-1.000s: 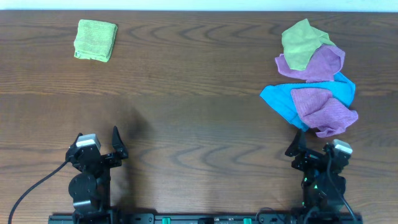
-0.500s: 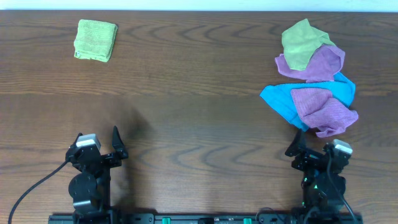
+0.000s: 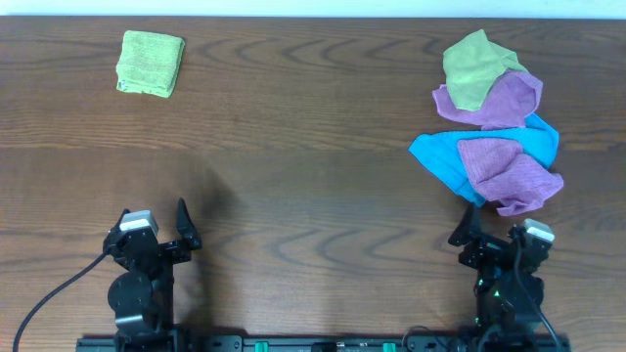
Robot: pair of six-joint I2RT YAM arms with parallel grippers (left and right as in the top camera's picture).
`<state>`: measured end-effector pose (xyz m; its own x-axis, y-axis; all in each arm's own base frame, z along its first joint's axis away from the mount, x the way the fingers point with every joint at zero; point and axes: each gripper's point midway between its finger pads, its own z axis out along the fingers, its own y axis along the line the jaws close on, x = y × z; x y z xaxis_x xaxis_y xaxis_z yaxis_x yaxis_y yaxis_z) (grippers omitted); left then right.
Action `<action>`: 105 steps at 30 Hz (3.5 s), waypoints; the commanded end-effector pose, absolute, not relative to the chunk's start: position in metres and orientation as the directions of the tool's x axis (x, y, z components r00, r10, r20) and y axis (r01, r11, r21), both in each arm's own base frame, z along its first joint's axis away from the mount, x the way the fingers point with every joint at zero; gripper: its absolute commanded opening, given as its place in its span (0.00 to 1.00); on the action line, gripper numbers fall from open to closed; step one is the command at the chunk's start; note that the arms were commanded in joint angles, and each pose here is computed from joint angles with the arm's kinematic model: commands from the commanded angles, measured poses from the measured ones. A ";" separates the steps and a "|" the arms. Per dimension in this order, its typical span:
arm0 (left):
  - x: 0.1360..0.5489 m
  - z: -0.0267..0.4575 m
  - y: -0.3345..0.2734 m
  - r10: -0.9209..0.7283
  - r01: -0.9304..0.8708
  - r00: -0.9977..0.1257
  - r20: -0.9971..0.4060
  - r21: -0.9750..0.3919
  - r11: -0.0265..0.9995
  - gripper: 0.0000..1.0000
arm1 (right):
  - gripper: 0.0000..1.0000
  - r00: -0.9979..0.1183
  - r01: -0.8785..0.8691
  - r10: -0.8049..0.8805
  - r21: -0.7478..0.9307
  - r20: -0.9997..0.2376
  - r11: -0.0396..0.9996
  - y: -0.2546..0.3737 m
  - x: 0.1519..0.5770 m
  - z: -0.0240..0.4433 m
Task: Fold the cloth
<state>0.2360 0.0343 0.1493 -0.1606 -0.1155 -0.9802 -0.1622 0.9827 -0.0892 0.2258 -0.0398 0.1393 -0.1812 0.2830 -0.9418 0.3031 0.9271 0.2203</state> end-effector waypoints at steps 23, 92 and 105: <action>0.236 0.133 0.037 -0.123 -0.183 -0.191 -0.974 -0.088 0.979 0.95 | 0.99 -0.174 0.304 0.297 0.236 -0.939 0.923 -0.040 0.226 0.138; 0.236 0.133 0.037 -0.123 -0.183 -0.191 -0.974 -0.088 0.979 0.95 | 0.66 -0.714 0.619 0.609 0.097 -0.345 0.780 -0.109 0.263 0.022; 0.236 0.133 0.037 -0.123 -0.183 -0.191 -0.974 -0.088 0.979 0.95 | 0.01 -0.703 0.600 0.607 0.148 -0.371 0.786 -0.107 0.278 0.033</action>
<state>0.2362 0.0344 0.1499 -0.1569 -0.1150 -0.9809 -0.1622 0.9827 -0.0893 0.2727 -0.1049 0.0261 -0.7093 0.6065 -0.3593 0.6025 0.7862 0.1377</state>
